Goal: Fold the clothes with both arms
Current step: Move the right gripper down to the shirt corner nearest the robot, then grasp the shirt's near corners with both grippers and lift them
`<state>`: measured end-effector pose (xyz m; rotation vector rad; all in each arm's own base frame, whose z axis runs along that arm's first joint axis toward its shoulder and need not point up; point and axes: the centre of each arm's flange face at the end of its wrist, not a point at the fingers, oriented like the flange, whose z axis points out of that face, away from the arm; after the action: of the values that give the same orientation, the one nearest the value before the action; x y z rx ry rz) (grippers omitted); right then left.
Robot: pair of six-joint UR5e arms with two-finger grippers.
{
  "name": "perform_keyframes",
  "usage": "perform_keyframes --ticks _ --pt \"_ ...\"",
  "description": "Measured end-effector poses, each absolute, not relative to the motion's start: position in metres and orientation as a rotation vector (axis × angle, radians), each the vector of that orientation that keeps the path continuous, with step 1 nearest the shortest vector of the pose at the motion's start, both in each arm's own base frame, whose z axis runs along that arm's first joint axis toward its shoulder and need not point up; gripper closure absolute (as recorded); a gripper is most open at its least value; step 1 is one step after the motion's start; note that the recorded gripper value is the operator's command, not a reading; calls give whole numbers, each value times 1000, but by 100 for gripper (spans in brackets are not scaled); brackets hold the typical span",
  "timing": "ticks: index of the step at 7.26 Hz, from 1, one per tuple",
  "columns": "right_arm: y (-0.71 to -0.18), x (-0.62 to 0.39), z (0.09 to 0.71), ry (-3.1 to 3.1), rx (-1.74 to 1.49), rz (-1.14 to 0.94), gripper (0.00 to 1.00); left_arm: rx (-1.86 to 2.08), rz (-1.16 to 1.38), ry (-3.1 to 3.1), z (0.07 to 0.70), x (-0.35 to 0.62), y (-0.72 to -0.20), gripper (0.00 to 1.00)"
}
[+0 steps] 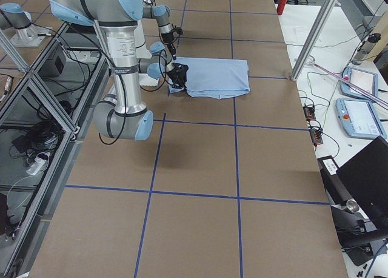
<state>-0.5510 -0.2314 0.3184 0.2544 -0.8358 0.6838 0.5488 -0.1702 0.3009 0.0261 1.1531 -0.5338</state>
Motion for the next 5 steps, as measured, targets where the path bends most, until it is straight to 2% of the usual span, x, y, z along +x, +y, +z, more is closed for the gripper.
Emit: perform_keyframes --ticks 3,5 --pt "-232 -535 301 -876 253 691 100 22 -532 1189 283 535 -173 100" --pt "-223 -507 270 -909 238 687 100 16 -523 1216 241 499 -172 100"
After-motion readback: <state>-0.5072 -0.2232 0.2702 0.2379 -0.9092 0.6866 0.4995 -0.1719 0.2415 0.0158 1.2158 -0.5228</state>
